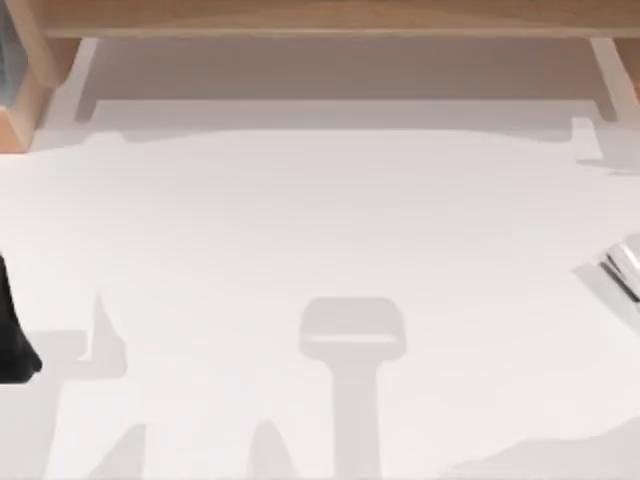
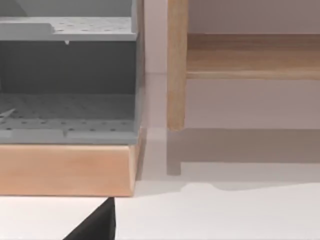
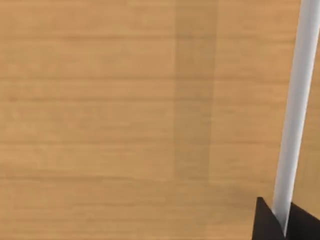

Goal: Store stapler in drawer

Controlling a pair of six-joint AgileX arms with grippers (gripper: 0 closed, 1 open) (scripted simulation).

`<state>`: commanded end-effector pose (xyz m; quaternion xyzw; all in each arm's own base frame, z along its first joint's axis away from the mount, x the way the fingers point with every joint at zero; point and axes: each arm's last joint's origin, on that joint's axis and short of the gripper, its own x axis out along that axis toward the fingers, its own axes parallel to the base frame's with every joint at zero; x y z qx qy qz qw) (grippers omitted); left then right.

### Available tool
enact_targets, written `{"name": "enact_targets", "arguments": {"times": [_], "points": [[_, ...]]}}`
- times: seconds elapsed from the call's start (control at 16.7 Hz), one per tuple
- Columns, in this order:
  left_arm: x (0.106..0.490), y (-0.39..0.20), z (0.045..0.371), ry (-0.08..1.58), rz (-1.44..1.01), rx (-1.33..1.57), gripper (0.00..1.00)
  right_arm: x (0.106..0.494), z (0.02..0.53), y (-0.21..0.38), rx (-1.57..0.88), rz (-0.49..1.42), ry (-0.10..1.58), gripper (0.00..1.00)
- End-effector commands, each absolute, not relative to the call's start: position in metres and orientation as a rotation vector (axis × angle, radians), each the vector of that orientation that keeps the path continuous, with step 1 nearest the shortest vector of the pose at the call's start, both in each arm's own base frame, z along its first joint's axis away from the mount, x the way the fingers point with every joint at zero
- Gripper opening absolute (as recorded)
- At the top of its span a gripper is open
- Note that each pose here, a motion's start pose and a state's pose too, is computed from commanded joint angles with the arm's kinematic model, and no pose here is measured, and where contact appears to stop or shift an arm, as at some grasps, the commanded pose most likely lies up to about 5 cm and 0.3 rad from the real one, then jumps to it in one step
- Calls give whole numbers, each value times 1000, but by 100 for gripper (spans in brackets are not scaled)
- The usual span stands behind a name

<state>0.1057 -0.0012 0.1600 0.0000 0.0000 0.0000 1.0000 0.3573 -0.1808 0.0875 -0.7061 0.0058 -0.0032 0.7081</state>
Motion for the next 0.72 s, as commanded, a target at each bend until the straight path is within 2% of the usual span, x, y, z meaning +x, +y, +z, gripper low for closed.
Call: {"name": "enact_targets", "arguments": {"times": [0.42, 0.72], "points": [[106, -1, 160, 0, 0, 0, 100, 306, 87, -179, -1565, -2, 13, 0], [106, -1, 160, 0, 0, 0, 100, 304, 87, -179, -1564, -2, 12, 0]]}}
